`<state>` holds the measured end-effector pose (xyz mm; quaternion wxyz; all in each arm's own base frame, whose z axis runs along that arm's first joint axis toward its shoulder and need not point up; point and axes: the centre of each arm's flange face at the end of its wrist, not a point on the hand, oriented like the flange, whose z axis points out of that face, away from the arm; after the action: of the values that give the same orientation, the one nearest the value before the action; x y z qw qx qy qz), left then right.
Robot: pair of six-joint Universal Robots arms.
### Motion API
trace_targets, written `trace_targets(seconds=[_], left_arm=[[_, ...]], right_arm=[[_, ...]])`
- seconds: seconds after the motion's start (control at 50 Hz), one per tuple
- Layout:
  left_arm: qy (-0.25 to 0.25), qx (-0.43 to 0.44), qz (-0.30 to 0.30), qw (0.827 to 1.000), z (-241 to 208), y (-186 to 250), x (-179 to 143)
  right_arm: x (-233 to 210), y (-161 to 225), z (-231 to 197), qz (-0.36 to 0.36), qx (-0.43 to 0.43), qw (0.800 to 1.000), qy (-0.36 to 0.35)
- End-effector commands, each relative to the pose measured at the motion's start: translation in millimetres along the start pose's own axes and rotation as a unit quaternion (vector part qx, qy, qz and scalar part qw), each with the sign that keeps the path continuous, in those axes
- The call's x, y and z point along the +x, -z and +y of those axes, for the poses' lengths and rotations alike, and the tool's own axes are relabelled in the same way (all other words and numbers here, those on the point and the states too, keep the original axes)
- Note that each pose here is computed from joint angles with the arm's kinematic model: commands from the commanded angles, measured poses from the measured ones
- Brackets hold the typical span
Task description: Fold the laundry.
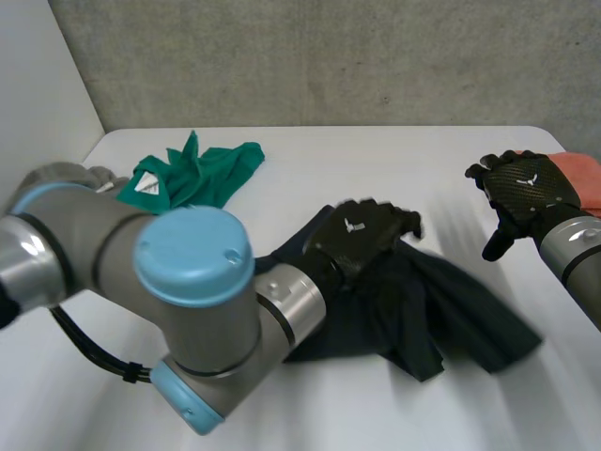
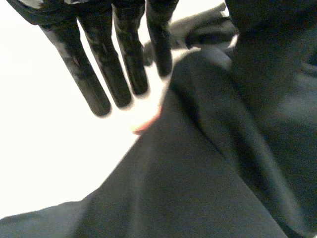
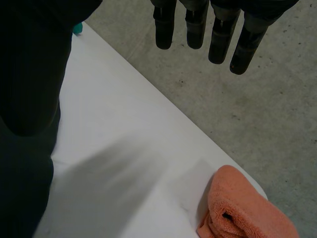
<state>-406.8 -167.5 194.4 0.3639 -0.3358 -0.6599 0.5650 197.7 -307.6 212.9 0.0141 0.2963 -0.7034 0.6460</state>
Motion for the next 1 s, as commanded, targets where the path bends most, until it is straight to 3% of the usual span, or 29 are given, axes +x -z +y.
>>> trace_targets(seconds=[0.02,0.12,0.26,0.34,0.46,0.54,0.74,1.0], left_arm=[[-0.006,-0.015,-0.017,1.000,5,-2,-13],[-0.015,0.010,-0.086,0.996,-35,21,-63],[-0.036,0.019,-0.139,0.989,-58,51,-94],[-0.062,-0.011,-0.157,0.986,-52,66,-101],[-0.146,-0.105,-0.202,0.963,-23,96,-126],[-0.164,-0.139,-0.215,0.953,-7,105,-137],[-0.135,-0.189,-0.213,0.949,32,98,-154],[-0.153,-0.179,-0.245,0.940,48,86,-171]], right_arm=[[0,0,1,-0.003,-0.001,1.000,-0.001],[-1,0,0,-0.006,0.000,1.000,0.001],[-6,4,-3,-0.029,-0.009,1.000,0.004],[-10,13,-7,-0.059,-0.035,0.998,-0.003],[-14,24,-14,-0.082,-0.049,0.995,-0.008],[-15,24,-14,-0.083,-0.047,0.995,-0.007],[-27,27,-16,-0.098,-0.044,0.994,-0.002],[-32,29,-6,-0.101,-0.055,0.993,-0.005]])
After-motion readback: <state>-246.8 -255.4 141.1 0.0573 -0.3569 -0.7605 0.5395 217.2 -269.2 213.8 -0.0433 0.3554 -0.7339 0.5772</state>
